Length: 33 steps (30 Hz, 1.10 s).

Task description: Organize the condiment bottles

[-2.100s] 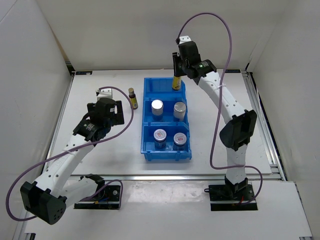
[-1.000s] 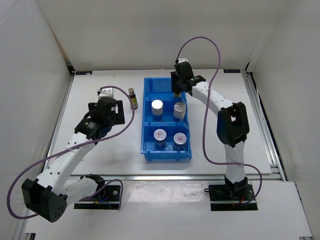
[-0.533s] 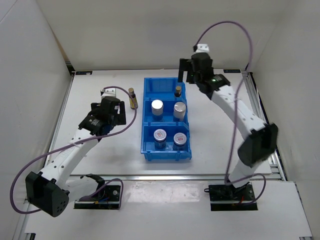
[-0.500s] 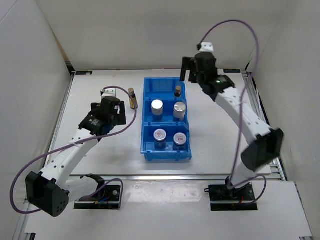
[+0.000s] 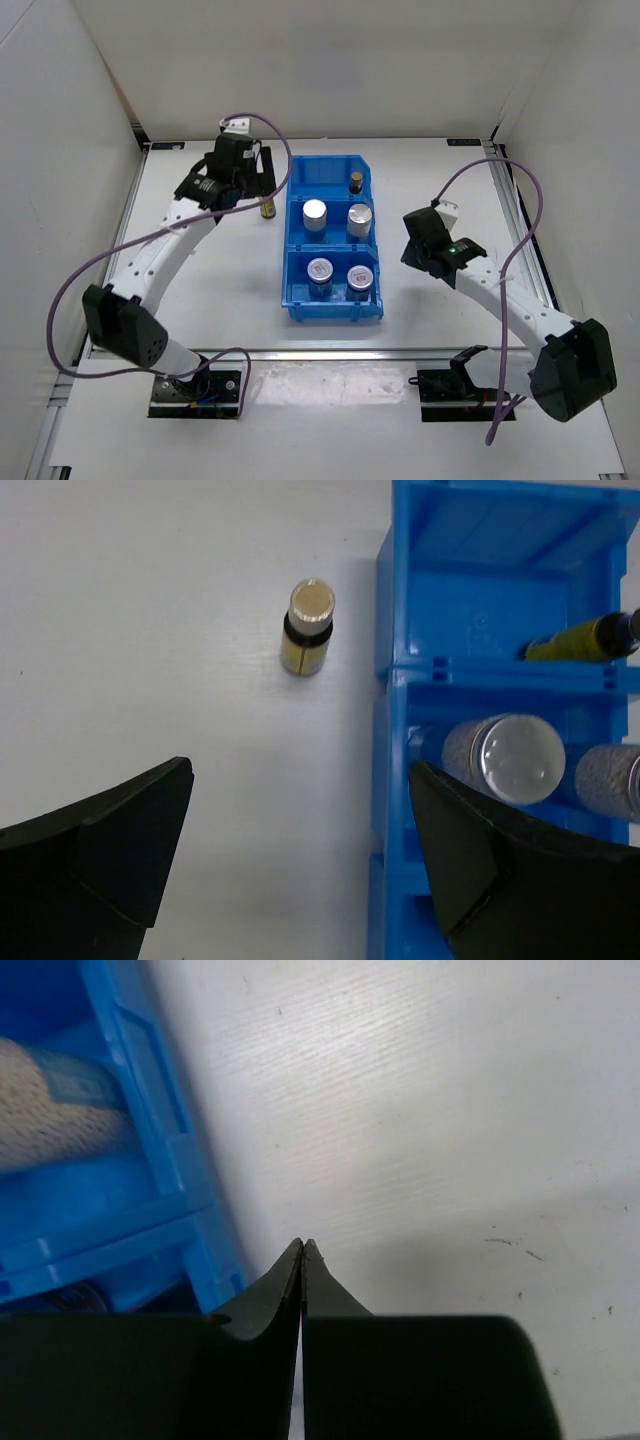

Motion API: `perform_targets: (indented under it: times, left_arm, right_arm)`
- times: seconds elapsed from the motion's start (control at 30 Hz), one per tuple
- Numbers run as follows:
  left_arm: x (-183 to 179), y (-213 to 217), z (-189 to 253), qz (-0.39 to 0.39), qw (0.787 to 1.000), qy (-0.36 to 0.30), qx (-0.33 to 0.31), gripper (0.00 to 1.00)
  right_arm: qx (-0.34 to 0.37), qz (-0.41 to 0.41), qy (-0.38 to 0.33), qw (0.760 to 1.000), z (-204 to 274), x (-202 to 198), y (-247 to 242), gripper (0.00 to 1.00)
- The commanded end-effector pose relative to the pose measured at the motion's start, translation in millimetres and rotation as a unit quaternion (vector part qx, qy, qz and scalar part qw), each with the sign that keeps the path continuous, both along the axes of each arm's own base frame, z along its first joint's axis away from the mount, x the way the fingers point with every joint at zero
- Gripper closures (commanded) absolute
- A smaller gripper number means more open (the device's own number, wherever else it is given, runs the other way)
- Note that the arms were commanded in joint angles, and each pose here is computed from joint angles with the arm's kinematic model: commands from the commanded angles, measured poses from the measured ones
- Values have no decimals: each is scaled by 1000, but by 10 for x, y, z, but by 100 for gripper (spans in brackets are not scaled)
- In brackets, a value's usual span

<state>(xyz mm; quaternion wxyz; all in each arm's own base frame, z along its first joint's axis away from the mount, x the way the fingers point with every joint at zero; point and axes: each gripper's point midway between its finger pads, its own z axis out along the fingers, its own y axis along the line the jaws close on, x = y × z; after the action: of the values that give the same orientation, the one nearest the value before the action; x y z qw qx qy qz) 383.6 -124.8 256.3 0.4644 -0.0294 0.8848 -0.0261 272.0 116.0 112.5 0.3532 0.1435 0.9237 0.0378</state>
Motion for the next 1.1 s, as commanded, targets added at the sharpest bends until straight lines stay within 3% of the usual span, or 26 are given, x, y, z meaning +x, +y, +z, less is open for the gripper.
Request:
perform_targets:
  times: [0.0, 0.17, 0.23, 0.33, 0.87, 1.07]
  left_arm:
    - [251, -60, -85, -15, 1000, 18, -7, 0]
    - [555, -14, -400, -13, 998, 56, -22, 5]
    - [652, -53, -599, -15, 997, 77, -28, 7]
    - [773, -14, -779, -9, 995, 94, -38, 8]
    - [1158, -112, -880, -24, 995, 80, -57, 12]
    - [1205, -125, -920, -24, 995, 83, -56, 22]
  right_arm:
    - [40, -46, -69, 996, 368, 276, 92, 100]
    - [22, -42, -65, 997, 394, 293, 145, 99]
    - [21, -42, -65, 997, 379, 268, 129, 88]
    - [27, -42, -73, 996, 410, 257, 122, 87]
    - [22, -32, -69, 997, 380, 295, 159, 85]
    - [24, -30, -66, 997, 380, 308, 186, 85]
